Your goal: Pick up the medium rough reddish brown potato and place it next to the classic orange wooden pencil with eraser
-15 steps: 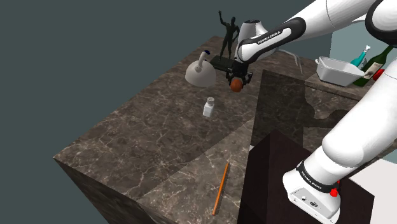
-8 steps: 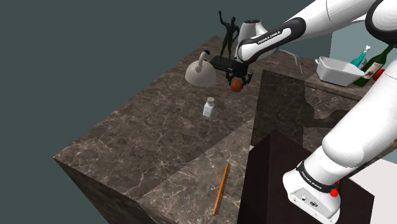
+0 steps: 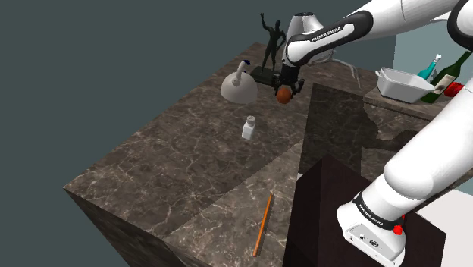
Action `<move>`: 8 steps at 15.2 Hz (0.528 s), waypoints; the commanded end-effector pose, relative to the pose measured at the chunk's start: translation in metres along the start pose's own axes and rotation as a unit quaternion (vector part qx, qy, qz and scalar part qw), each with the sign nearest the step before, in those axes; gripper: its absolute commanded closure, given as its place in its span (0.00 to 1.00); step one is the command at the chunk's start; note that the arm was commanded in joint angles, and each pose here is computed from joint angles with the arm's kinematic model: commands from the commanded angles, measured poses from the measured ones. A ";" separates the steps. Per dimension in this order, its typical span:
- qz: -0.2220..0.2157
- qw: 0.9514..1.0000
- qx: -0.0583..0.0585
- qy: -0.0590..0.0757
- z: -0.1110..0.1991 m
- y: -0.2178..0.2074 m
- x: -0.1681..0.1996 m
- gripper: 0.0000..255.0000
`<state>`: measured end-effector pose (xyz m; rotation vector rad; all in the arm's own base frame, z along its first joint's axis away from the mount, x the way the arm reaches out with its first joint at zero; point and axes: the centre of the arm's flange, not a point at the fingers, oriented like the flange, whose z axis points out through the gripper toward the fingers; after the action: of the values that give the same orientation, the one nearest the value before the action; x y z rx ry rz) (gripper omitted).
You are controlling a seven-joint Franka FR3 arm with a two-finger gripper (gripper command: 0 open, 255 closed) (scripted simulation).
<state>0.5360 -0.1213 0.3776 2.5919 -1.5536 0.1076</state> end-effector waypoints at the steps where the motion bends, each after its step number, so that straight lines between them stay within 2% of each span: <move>1: 0.000 1.000 0.000 0.000 -0.011 -0.001 0.001 1.00; 8: 0.000 1.000 0.000 0.000 -0.048 0.002 0.005 1.00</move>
<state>0.5369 -0.1198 0.4197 2.5920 -1.5533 0.1074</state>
